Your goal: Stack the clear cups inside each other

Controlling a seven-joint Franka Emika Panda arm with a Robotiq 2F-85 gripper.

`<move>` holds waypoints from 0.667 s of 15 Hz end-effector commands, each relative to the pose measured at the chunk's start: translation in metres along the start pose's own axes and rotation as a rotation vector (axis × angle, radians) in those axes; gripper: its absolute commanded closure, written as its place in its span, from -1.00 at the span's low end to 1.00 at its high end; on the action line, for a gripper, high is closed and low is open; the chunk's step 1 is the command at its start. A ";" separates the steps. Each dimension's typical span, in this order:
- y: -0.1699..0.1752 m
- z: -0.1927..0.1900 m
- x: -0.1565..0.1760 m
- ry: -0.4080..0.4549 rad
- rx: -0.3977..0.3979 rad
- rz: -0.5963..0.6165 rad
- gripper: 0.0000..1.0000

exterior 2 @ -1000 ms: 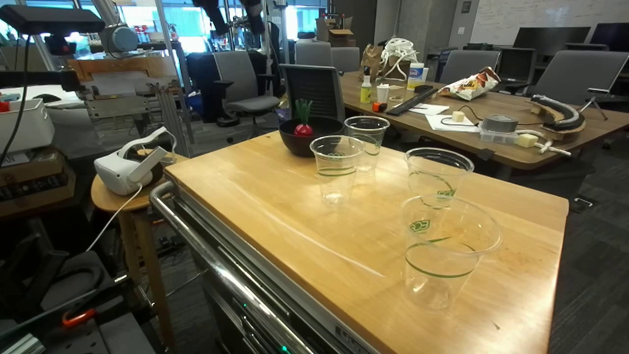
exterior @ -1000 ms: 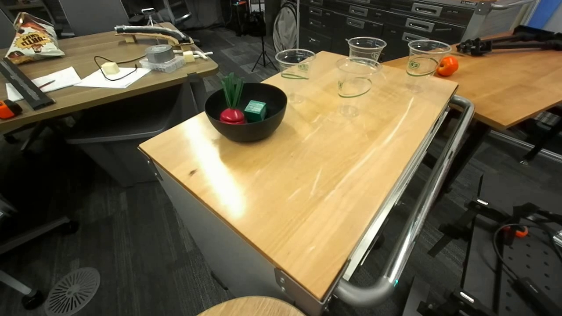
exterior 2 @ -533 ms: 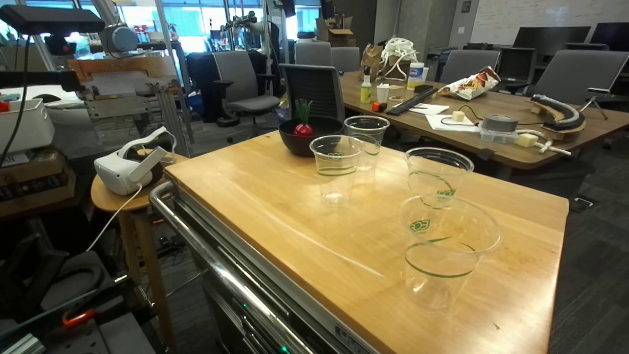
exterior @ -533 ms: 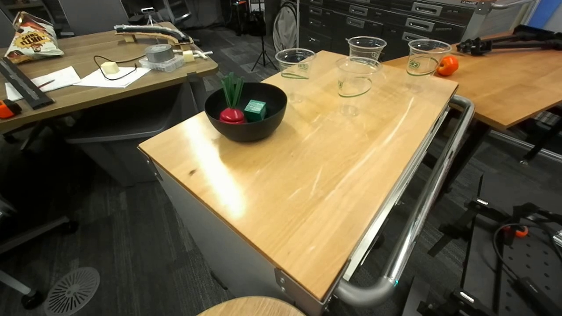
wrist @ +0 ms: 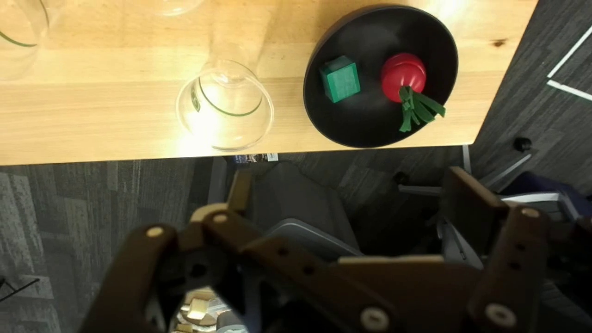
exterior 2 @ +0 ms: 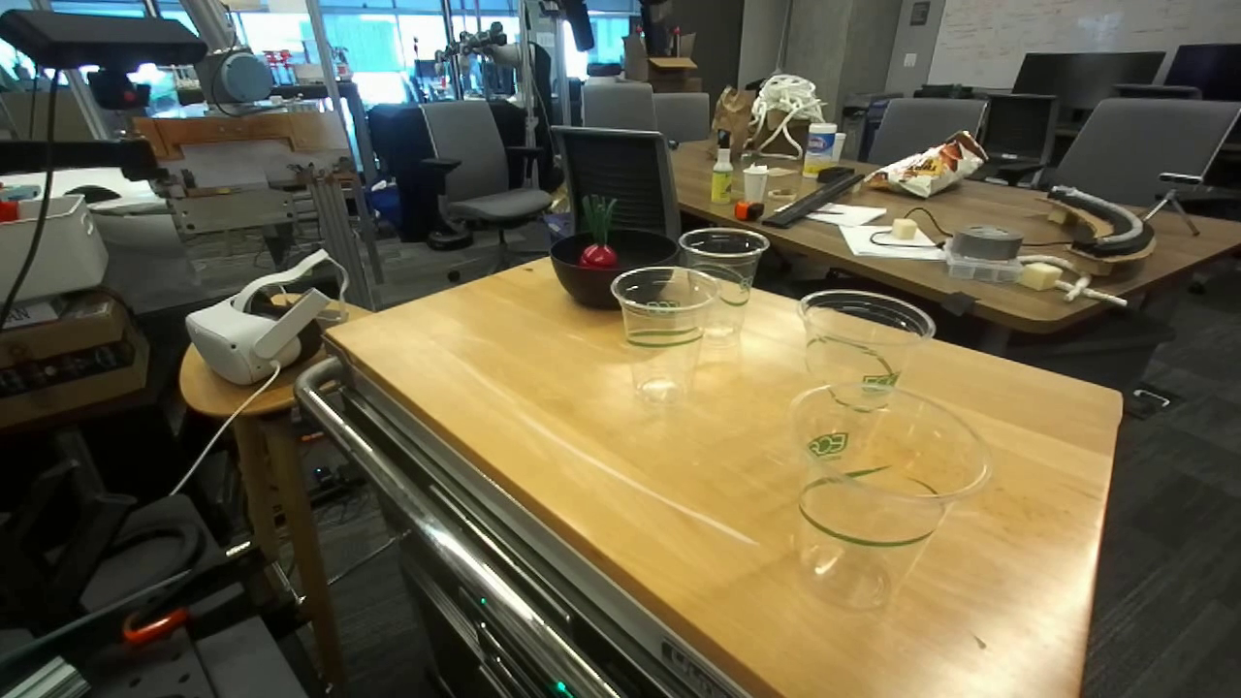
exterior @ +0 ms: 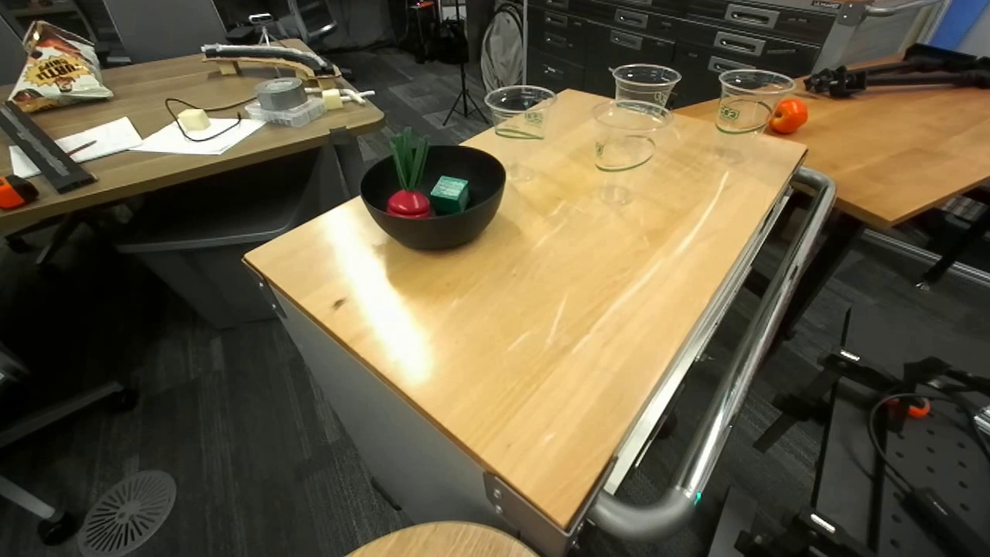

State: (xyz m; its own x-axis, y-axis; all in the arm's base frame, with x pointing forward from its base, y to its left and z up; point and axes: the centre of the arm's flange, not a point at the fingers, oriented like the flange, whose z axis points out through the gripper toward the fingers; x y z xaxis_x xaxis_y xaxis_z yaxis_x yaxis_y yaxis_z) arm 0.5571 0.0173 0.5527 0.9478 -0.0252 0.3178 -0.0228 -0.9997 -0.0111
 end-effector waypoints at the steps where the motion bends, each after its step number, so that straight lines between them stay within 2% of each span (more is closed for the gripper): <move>1: -0.008 0.026 0.024 -0.038 -0.049 -0.007 -1.00; 3: -0.004 0.046 0.034 -0.077 -0.041 -0.042 -1.00; 4: -0.002 0.056 0.041 -0.113 -0.001 -0.058 -1.00; 10: 0.018 0.112 0.068 -0.212 0.003 -0.011 -1.00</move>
State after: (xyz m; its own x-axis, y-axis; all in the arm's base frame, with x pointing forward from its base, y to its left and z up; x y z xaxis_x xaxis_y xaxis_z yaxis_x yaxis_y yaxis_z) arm 0.6214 0.0098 0.4700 0.9894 0.0025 0.1454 0.0013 -1.0000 0.0085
